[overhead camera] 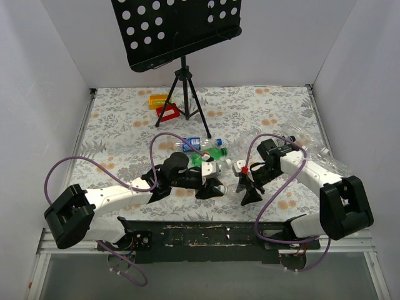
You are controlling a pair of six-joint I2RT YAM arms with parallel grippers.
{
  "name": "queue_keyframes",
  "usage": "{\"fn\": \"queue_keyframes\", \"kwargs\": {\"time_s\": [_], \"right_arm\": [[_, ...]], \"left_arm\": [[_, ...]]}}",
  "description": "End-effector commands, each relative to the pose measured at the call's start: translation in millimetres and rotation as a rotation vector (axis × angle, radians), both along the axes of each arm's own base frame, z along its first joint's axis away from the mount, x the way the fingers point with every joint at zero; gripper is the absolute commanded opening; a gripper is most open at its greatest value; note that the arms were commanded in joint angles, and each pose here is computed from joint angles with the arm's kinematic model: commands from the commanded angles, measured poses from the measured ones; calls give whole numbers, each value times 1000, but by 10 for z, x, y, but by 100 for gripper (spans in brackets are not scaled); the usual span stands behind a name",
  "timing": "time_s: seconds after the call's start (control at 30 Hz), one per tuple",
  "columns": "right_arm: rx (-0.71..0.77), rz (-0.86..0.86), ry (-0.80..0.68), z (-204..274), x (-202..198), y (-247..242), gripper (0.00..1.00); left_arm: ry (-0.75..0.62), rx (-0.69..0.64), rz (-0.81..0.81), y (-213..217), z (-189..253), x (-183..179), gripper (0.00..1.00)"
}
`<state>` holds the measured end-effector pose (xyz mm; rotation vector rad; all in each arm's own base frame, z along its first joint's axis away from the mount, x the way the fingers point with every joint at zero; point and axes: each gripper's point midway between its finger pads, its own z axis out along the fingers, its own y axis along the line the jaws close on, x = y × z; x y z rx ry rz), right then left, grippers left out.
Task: Unscrew the bottle caps
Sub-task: Unscrew the bottle cap from the plastic bottle.
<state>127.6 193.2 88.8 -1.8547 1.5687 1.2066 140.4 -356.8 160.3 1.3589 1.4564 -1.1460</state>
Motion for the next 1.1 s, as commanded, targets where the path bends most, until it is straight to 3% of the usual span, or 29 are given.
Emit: {"fn": "queue_keyframes", "kwargs": {"time_s": [0.0,0.1,0.23,0.3,0.43,0.57,0.6,0.7,0.8,0.93,1.07], "right_arm": [[32,16,2,83,-11,47,5],[30,15,2,81,-11,45,5],[31,16,0,81,-8,46,5],[29,15,2,76,-8,44,5],[29,15,2,77,-4,46,5],[25,14,3,65,2,44,5],[23,13,8,60,-2,43,5],[19,14,8,49,-3,41,5],[16,12,8,45,1,36,5],[17,13,6,51,2,40,5],[17,11,7,55,2,36,5]], "left_arm": [[78,-64,60,-43,294,32,0],[248,-99,174,-44,425,75,0],[632,-94,559,44,442,377,0],[780,-81,668,87,440,407,0],[975,-101,708,91,452,312,0],[968,-99,692,73,419,298,0],[955,-103,679,68,421,293,7],[873,-130,601,24,543,267,59],[796,-151,574,57,648,271,80],[666,-200,532,145,818,249,96],[512,-220,509,275,917,235,98]]}}
